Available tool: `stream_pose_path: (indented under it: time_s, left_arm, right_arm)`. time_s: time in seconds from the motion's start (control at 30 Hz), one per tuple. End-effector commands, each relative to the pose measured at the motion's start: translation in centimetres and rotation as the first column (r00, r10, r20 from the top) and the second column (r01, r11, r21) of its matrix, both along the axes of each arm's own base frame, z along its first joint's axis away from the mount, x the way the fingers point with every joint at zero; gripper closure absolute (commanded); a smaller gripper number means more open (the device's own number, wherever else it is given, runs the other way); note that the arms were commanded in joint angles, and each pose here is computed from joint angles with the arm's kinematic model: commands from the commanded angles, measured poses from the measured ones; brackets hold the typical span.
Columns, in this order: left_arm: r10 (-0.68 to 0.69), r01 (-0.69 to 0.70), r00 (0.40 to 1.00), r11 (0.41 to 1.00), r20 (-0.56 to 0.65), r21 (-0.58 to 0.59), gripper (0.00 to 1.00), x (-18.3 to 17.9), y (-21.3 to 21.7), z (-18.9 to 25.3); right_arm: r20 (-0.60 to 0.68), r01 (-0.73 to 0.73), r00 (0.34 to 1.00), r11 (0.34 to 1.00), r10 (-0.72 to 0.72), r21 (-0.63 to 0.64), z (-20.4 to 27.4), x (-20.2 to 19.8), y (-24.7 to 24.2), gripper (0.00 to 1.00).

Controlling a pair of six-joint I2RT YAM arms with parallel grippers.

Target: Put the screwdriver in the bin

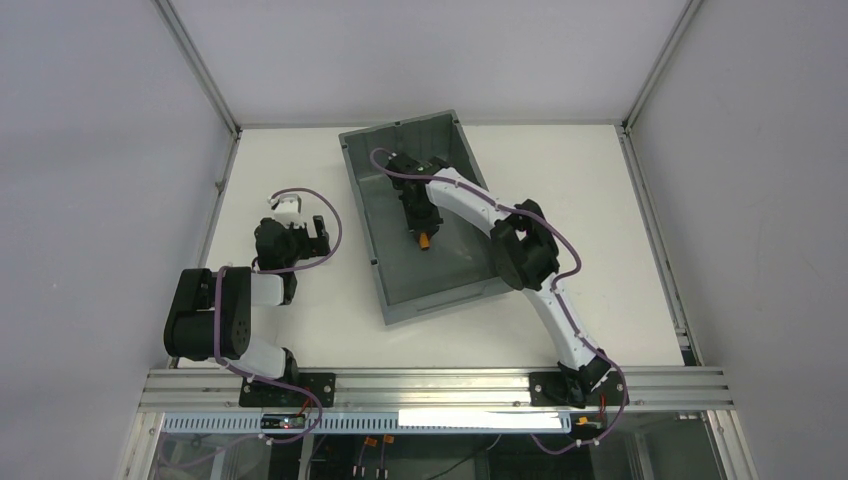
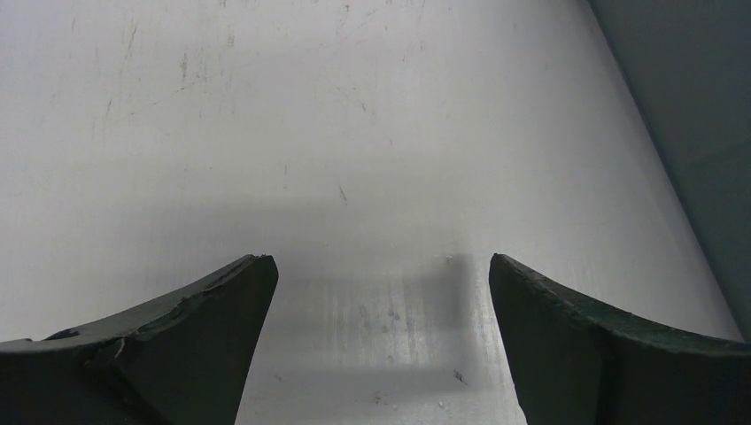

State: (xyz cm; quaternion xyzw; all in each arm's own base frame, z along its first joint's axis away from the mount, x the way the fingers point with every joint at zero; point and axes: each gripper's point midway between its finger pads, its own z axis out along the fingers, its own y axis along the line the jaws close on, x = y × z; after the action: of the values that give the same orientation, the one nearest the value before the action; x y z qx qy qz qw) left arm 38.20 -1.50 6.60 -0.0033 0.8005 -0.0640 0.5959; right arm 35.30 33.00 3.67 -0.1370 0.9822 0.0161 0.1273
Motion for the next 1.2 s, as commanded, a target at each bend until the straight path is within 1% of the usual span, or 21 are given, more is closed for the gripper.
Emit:
stream_pose_path:
  time_s: [0.0, 0.03, 0.1, 0.2, 0.3, 0.37, 0.43, 0.5, 0.53, 0.63, 0.67, 0.7, 0.73, 0.8, 0.83, 0.9, 0.97, 1.0, 1.07, 1.1, 1.17]
  left_arm:
    - [-0.021, 0.020, 0.998, 1.000, 0.053, 0.013, 0.01, 0.9, -0.4, 1.5]
    - [-0.019, 0.019, 0.998, 1.000, 0.052, 0.013, 0.01, 0.9, -0.4, 1.4]
    - [-0.020, 0.019, 0.998, 1.000, 0.052, 0.012, 0.01, 0.9, -0.4, 1.5]
    - [-0.021, 0.020, 0.998, 1.000, 0.052, 0.013, 0.01, 0.9, -0.4, 1.4]
    - [-0.021, 0.020, 0.998, 1.000, 0.052, 0.014, 0.01, 0.9, -0.4, 1.4]
    - [-0.020, 0.019, 0.998, 1.000, 0.052, 0.013, 0.01, 0.9, -0.4, 1.4]
    - [-0.020, 0.019, 0.998, 1.000, 0.053, 0.012, 0.01, 0.9, -0.4, 1.5]
    - [-0.020, 0.020, 0.998, 1.000, 0.052, 0.012, 0.01, 0.9, -0.4, 1.4]
    - [-0.021, 0.020, 0.998, 1.000, 0.052, 0.013, 0.01, 0.9, -0.4, 1.4]
    - [-0.021, 0.020, 0.998, 1.000, 0.053, 0.014, 0.01, 0.9, -0.4, 1.5]
    - [-0.019, 0.018, 0.998, 1.000, 0.052, 0.013, 0.01, 0.9, -0.4, 1.4]
    - [-0.021, 0.020, 0.998, 1.000, 0.053, 0.013, 0.01, 0.9, -0.4, 1.5]
    - [-0.021, 0.020, 0.998, 1.000, 0.052, 0.012, 0.01, 0.9, -0.5, 1.4]
    - [-0.019, 0.018, 0.998, 1.000, 0.052, 0.013, 0.01, 0.9, -0.4, 1.4]
    - [-0.020, 0.019, 0.998, 1.000, 0.052, 0.013, 0.01, 0.9, -0.4, 1.5]
    - [-0.020, 0.019, 0.998, 1.000, 0.053, 0.013, 0.01, 0.9, -0.4, 1.5]
    - [-0.021, 0.020, 0.998, 1.000, 0.051, 0.013, 0.01, 0.9, -0.4, 1.4]
    - [-0.020, 0.019, 0.998, 1.000, 0.052, 0.013, 0.01, 0.9, -0.4, 1.4]
    - [-0.020, 0.019, 0.998, 1.000, 0.052, 0.013, 0.01, 0.9, -0.4, 1.4]
    - [-0.020, 0.019, 0.999, 1.000, 0.051, 0.013, 0.01, 0.8, -0.4, 1.4]
    - [-0.020, 0.020, 0.999, 1.000, 0.051, 0.013, 0.01, 0.8, -0.4, 1.4]
  right_arm:
    - [-0.028, 0.005, 1.000, 1.000, -0.005, 0.003, 0.3, -0.4, 0.4, 0.74]
    - [-0.029, 0.005, 1.000, 1.000, -0.005, -0.001, 0.3, -0.3, 0.3, 0.64]
    - [-0.014, 0.013, 1.000, 1.000, -0.013, -0.003, 0.7, 0.0, 0.3, 0.51]
    - [0.021, 0.022, 1.000, 0.999, -0.022, 0.024, 2.1, 0.7, 0.7, 0.39]
    - [0.050, 0.011, 0.999, 0.999, -0.013, 0.040, 4.2, 1.2, 0.9, 0.32]
    - [0.081, -0.003, 0.997, 0.998, -0.002, 0.056, 6.4, 1.6, 1.1, 0.26]
    - [0.135, -0.032, 0.991, 0.995, 0.019, 0.094, 9.7, 2.0, 1.3, 0.19]
    - [0.216, -0.087, 0.975, 0.987, 0.057, 0.135, 13.7, 2.3, 1.4, 0.05]
    - [0.267, -0.113, 0.961, 0.982, 0.069, 0.153, 15.9, 2.5, 1.2, 0.02]
    - [0.434, -0.131, 0.900, 0.977, 0.047, 0.166, 21.9, 3.2, -1.2, 0.02]
    - [0.486, -0.109, 0.874, 0.980, 0.015, 0.167, 23.4, 3.7, -2.6, 0.02]
    - [0.555, -0.071, 0.831, 0.980, -0.045, 0.186, 25.5, 4.3, -4.9, 0.02]
    - [0.581, -0.043, 0.809, 0.979, -0.082, 0.199, 25.5, 5.0, -6.4, 0.01]
    - [0.642, 0.004, 0.742, 0.959, -0.193, 0.283, 27.5, 5.6, -10.4, 0.02]
    - [0.671, 0.020, 0.693, 0.937, -0.264, 0.348, 29.2, 5.5, -12.9, 0.02]
    - [0.687, 0.090, 0.612, 0.897, -0.392, 0.432, 28.8, 6.1, -18.2, 0.02]
    - [0.712, 0.142, 0.526, 0.874, -0.464, 0.465, 29.0, 5.6, -22.5, 0.02]
    - [0.721, 0.181, 0.489, 0.866, -0.491, 0.467, 28.2, 5.4, -24.7, 0.02]
    - [0.738, 0.230, 0.436, 0.857, -0.514, 0.461, 26.4, 4.7, -28.1, 0.02]
    - [0.747, 0.254, 0.410, 0.852, -0.524, 0.459, 24.8, 4.2, -29.7, 0.02]
    - [0.759, 0.276, 0.382, 0.849, -0.526, 0.450, 22.5, 3.6, -31.2, 0.02]
